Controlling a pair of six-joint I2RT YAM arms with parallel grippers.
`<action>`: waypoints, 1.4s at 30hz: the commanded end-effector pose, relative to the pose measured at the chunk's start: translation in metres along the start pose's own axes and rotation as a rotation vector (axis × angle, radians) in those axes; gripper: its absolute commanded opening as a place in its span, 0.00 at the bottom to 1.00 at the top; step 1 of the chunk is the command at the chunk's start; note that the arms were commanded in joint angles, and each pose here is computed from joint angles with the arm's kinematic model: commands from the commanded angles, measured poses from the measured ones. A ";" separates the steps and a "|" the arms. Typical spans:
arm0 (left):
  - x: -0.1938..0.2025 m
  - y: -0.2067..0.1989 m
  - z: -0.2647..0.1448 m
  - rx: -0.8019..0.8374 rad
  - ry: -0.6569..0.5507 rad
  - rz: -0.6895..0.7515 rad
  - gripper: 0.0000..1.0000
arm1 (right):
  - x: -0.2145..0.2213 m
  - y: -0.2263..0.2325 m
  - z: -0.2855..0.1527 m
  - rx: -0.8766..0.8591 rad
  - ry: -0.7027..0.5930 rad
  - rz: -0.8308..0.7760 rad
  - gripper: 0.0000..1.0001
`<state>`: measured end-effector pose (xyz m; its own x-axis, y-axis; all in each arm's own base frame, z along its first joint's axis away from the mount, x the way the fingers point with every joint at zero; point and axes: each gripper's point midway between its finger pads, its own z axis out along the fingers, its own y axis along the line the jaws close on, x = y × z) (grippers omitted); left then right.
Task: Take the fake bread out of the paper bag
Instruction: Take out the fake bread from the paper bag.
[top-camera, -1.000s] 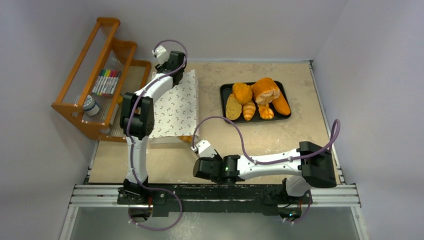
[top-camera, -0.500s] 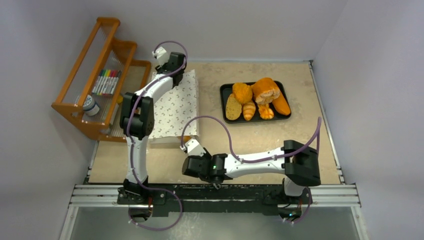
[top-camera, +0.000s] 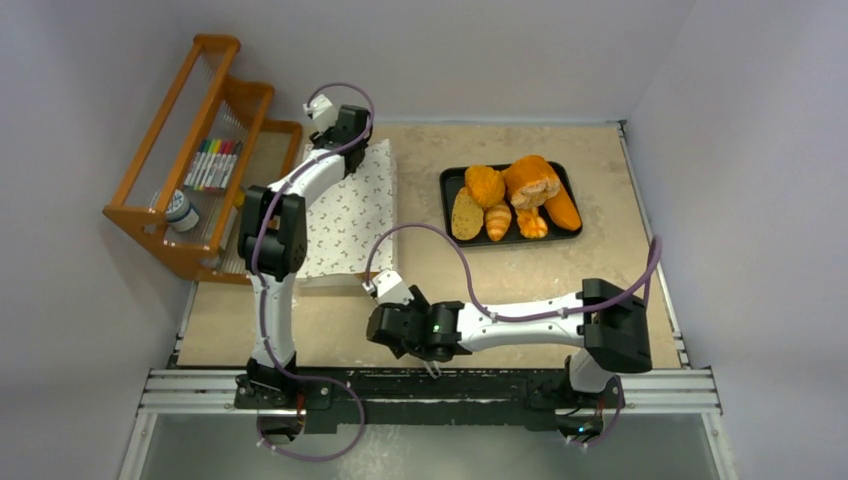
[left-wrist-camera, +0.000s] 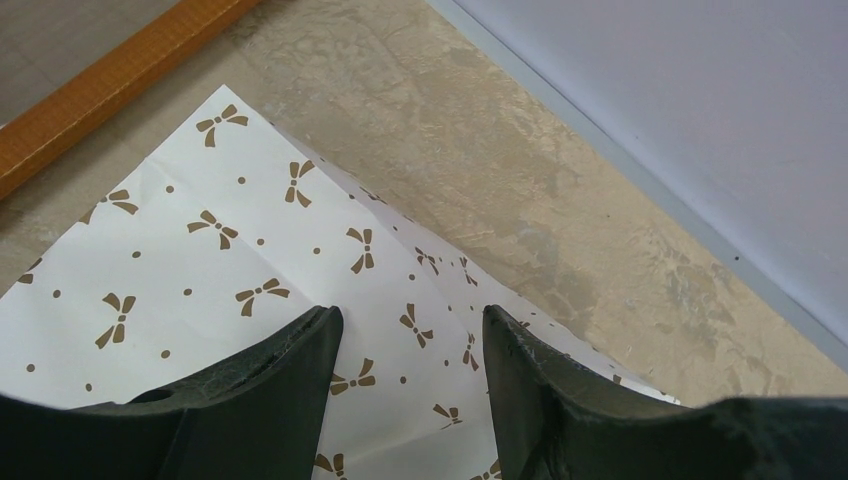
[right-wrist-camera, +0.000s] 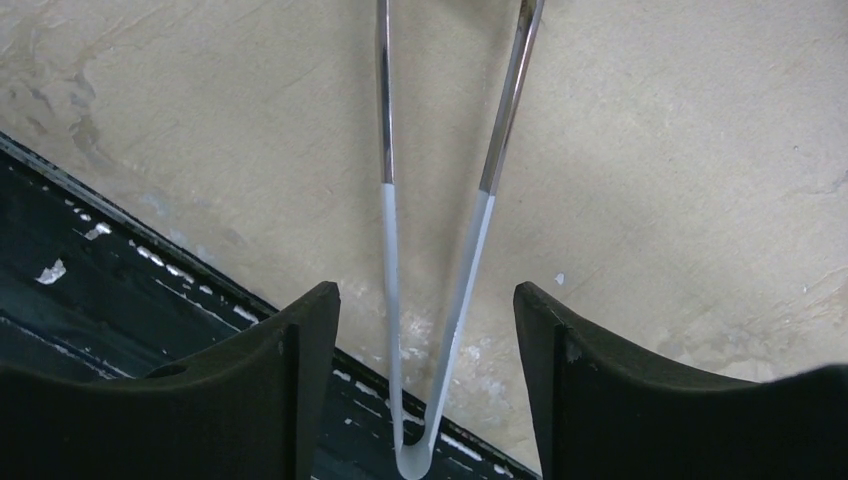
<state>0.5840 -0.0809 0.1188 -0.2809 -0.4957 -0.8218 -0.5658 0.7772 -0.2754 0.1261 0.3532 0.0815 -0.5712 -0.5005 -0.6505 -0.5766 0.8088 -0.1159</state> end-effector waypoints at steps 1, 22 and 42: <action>-0.037 -0.011 -0.018 0.049 -0.061 -0.060 0.55 | 0.006 0.002 -0.002 -0.044 0.000 0.026 0.67; -0.025 -0.007 -0.013 0.034 -0.036 -0.065 0.55 | 0.034 0.003 0.056 -0.106 0.025 0.044 0.63; -0.014 -0.005 -0.010 0.037 -0.019 -0.069 0.55 | -0.011 -0.004 0.077 -0.064 -0.035 0.050 0.52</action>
<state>0.5815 -0.0828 0.1096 -0.2805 -0.5167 -0.8089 -0.5697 0.7679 -0.2930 0.1604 0.3732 0.0191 -0.5979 -0.4660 -0.6522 -0.6095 0.7927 -0.0076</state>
